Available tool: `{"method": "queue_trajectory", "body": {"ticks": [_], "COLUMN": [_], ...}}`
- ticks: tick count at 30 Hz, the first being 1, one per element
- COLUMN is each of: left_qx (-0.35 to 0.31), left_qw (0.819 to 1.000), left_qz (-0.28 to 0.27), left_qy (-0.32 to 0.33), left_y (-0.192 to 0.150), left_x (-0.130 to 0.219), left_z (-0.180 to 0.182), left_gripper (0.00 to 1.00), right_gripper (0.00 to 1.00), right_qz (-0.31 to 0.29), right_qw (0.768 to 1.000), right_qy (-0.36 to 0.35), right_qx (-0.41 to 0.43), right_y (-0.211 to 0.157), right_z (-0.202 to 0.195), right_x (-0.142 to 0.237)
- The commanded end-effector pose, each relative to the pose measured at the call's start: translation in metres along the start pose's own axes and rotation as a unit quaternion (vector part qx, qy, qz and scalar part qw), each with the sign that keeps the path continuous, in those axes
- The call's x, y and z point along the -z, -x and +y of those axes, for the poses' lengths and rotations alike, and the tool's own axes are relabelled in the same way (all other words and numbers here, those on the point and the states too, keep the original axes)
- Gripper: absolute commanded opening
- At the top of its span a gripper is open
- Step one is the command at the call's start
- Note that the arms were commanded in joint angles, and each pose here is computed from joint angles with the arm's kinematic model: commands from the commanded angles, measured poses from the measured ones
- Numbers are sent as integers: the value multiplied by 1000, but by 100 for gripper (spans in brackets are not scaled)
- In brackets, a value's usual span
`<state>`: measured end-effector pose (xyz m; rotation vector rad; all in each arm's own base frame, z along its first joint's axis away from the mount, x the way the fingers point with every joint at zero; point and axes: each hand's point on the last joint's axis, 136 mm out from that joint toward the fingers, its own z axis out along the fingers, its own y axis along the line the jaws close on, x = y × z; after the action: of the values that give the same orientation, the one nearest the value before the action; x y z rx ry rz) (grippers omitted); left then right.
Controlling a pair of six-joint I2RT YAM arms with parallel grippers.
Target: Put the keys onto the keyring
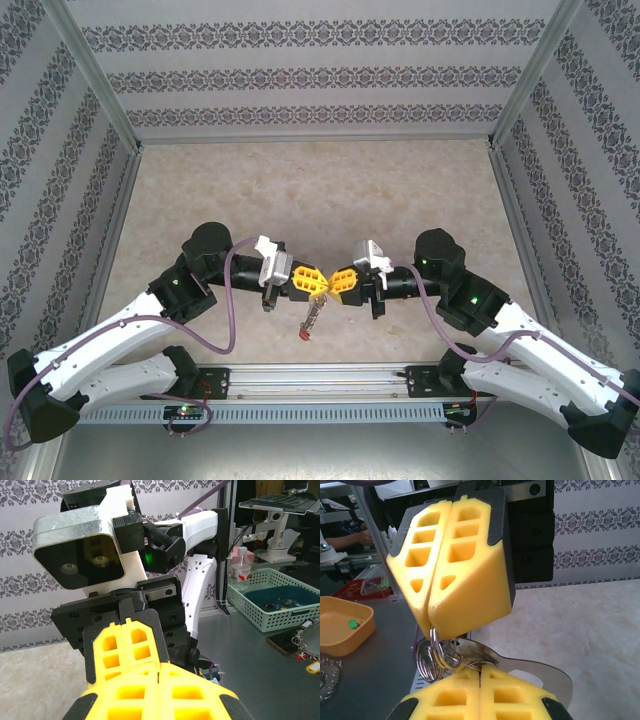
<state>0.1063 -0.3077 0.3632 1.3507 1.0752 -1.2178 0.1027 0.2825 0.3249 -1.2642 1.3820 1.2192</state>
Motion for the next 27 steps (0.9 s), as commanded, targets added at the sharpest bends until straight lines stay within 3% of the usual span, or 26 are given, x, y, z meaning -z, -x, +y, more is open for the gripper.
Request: {"method": "queue_trajectory", "body": {"ticks": [1, 14, 24, 27], "left_qx": [-4, 0, -6, -8], "left_qw": [999, 999, 1000, 1000], "left_qz": [-15, -9, -8, -8], "left_qy": [-35, -31, -18, -13], "left_y": [7, 0, 1, 3], "left_x": [0, -2, 3, 5], "left_z": [-10, -7, -7, -6], "left_gripper": [0, 0, 0, 0], "right_gripper": [0, 0, 0, 12], "right_qz": [-32, -42, -27, -24], "right_qw": [999, 998, 999, 1000], "right_qy": [4, 31, -8, -11], "right_qx": [23, 18, 18, 13], "right_y": [21, 25, 16, 11], "right_z": [1, 6, -1, -1], "right_x": [2, -2, 4, 5]}}
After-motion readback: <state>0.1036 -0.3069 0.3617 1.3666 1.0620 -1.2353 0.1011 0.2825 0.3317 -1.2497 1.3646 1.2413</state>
